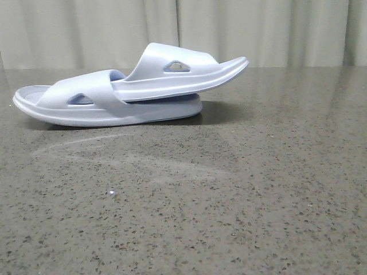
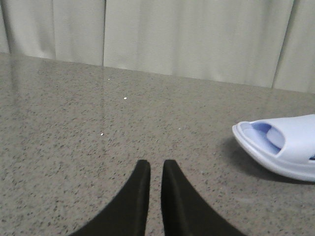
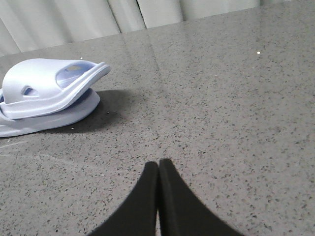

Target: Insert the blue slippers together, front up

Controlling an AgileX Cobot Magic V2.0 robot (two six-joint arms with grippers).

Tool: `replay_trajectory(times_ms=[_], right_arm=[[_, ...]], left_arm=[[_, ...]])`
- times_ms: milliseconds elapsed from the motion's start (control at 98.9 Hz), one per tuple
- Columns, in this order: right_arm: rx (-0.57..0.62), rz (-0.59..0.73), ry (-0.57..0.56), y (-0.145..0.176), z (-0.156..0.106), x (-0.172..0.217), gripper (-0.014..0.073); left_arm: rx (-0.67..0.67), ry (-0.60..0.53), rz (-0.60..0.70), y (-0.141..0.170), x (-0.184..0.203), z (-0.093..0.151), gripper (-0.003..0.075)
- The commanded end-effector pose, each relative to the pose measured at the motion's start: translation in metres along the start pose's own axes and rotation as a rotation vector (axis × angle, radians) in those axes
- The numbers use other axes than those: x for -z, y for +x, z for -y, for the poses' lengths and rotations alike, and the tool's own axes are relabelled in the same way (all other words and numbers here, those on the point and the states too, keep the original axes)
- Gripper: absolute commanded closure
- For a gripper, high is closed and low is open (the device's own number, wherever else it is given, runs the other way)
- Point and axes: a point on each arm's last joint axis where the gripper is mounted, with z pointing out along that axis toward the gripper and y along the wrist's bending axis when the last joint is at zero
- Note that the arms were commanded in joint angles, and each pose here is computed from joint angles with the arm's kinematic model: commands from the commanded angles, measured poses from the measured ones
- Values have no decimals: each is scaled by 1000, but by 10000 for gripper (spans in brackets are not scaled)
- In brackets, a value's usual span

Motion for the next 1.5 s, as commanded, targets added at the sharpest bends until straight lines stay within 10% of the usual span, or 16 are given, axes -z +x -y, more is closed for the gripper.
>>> replay_trajectory(times_ms=[0, 1486], right_arm=[[7, 28, -6, -9, -2, 1, 684], [33, 41, 52, -10, 3, 1, 684]], left_arm=[[-11, -17, 95, 1, 2, -2, 705], [-14, -21, 28, 11, 5, -3, 705]])
